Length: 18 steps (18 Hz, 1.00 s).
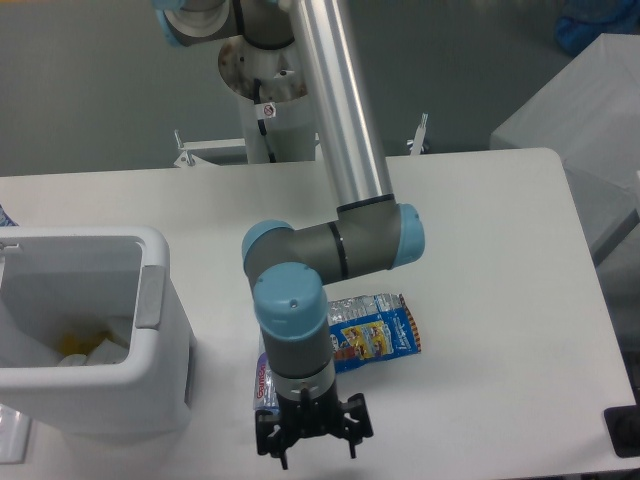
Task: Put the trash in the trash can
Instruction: 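Move the gripper over the clear plastic bottle and lower it, then close the gripper on the clear plastic bottle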
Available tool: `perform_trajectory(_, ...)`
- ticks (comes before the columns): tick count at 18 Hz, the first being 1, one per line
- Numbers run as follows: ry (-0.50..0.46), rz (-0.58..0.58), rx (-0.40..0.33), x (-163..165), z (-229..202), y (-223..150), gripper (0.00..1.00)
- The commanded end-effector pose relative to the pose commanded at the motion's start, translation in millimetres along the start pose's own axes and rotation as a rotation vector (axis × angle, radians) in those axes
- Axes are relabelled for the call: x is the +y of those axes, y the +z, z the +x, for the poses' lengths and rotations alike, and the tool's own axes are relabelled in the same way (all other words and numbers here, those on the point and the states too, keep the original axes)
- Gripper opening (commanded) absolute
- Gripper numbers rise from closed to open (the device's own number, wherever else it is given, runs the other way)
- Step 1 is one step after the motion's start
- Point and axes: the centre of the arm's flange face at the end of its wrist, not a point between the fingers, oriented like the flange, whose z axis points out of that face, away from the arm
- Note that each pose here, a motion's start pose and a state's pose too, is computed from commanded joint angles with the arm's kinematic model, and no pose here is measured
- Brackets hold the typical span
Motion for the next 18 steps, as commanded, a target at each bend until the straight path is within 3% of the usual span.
perform_trajectory(6, 0.051, -0.049, 0.022, 22, 22, 12, 1.0)
perform_trajectory(18, 0.061, -0.106, 0.025, 42, 31, 36, 1.0)
